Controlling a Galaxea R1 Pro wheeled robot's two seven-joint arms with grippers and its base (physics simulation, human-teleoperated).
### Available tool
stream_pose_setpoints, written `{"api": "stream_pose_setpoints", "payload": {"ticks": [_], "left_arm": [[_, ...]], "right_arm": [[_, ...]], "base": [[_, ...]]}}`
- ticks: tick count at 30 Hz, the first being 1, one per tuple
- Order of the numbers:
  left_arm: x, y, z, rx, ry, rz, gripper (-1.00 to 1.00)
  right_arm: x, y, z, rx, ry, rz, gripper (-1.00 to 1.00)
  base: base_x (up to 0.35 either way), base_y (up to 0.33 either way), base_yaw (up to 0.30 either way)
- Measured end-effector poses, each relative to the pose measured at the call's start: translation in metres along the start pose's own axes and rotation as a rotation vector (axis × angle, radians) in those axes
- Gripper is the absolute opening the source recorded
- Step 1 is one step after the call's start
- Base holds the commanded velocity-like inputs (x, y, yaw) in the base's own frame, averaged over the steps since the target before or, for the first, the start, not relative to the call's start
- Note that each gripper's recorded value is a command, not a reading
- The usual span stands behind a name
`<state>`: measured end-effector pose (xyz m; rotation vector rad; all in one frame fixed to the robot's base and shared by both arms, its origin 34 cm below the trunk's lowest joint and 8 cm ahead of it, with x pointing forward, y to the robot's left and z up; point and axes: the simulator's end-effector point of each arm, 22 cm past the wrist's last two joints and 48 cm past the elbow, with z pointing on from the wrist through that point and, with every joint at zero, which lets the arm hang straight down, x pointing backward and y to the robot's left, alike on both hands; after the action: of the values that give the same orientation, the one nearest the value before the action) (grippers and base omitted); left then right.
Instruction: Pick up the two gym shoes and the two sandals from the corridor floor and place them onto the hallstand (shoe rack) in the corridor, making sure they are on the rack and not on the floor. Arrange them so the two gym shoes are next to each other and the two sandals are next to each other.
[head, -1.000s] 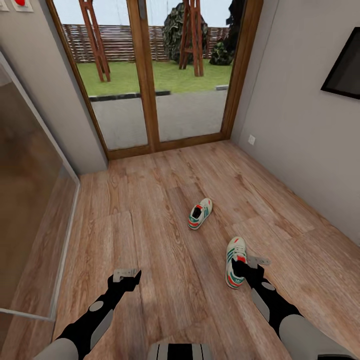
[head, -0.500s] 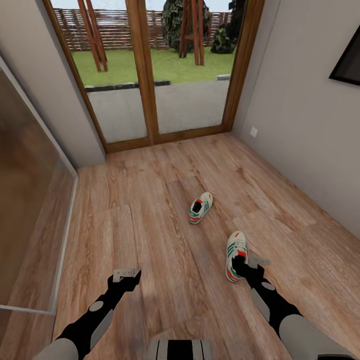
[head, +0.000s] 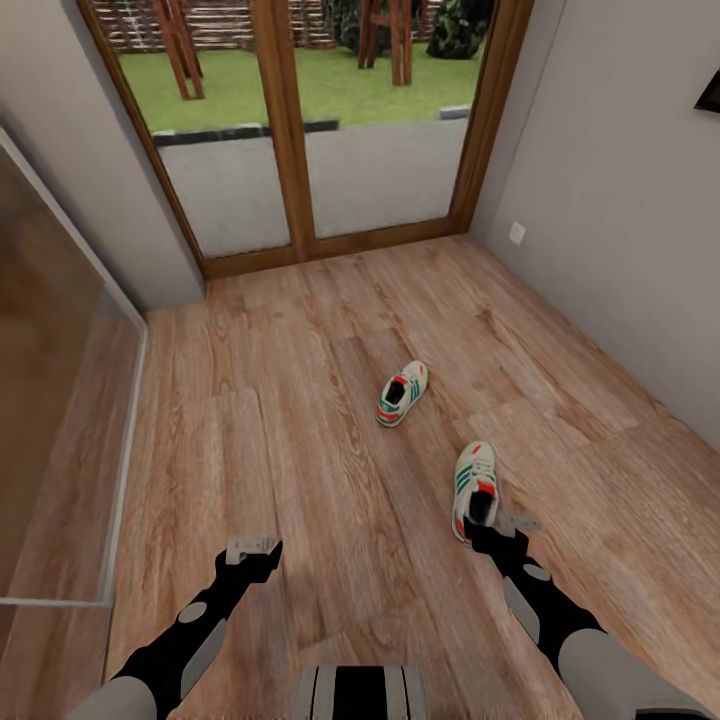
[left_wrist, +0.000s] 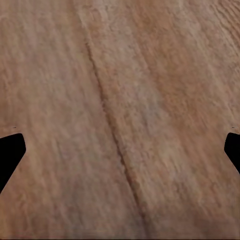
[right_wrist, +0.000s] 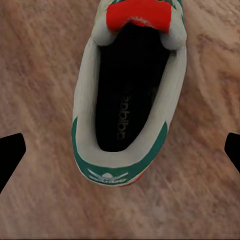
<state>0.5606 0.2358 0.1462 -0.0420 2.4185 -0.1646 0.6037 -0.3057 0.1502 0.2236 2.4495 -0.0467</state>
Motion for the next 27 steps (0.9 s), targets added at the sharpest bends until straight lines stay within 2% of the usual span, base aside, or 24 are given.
{"api": "stream_pose_setpoints", "payload": {"ticks": [10,27], "left_arm": [[0.034,0.003,0.007,-0.004,0.056,-0.006,1.00],[0.046,0.004,0.009,-0.005,0.077,-0.007,1.00]], "right_arm": [[0.035,-0.004,0.010,0.008,0.056,-0.007,1.00],[0.045,-0.005,0.014,0.010,0.070,-0.009,1.00]], "base": [[0.000,0.000,0.000],[0.000,0.000,0.000]]}}
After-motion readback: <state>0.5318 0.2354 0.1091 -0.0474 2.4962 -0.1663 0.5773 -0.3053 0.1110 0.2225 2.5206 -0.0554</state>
